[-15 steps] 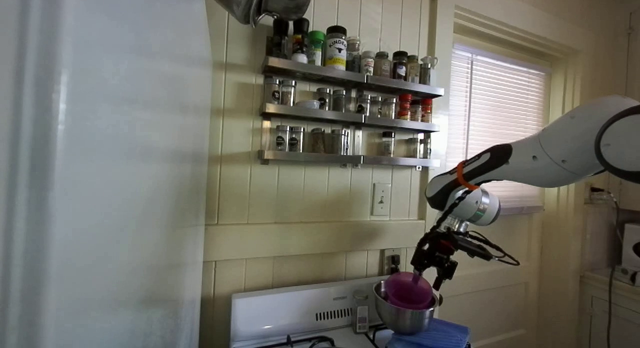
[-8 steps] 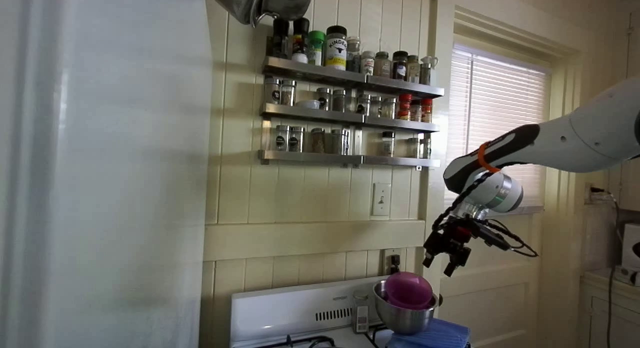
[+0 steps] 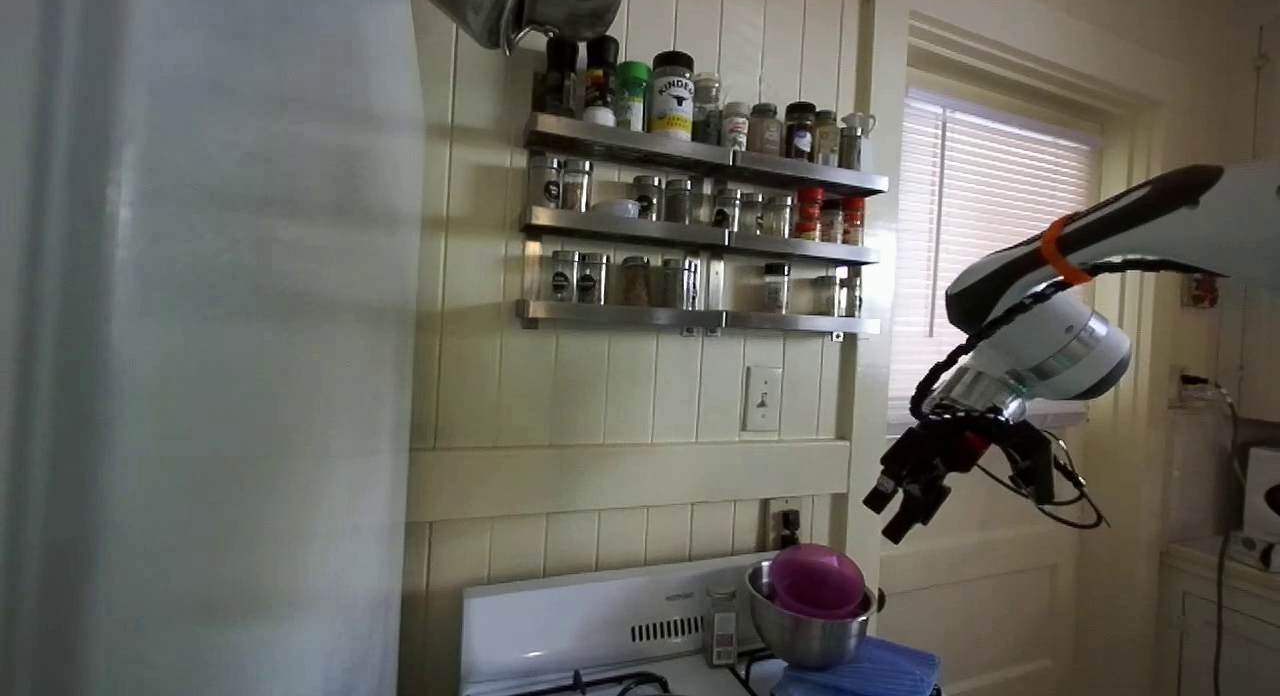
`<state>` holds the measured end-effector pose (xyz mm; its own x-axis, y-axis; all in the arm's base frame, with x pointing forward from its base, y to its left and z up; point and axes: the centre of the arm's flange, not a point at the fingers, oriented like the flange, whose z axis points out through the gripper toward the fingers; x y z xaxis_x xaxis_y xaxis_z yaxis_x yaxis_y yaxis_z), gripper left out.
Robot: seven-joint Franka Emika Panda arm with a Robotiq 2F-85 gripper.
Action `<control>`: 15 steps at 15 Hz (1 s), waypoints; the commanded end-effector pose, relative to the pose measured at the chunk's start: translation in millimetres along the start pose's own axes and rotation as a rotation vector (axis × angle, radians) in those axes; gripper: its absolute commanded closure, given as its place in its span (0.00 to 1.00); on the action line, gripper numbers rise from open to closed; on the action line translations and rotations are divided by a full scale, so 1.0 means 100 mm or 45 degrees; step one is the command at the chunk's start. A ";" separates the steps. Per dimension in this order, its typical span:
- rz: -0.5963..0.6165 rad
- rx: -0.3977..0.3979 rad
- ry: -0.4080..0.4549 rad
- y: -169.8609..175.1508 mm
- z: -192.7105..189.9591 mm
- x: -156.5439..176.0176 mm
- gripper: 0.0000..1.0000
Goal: Put the purple bowl in the silver bowl then move the bowl to the right.
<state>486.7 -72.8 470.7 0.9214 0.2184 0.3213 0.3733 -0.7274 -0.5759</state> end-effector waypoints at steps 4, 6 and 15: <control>-0.025 0.161 0.019 -1.50 0.90 -0.24 0.00; 0.000 0.113 -0.033 -1.81 1.19 -0.24 0.00; 0.139 -0.294 -0.079 -2.26 2.25 -0.35 0.00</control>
<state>392.8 226.0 441.7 0.9425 0.2069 0.2623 0.3075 -0.8445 -0.4385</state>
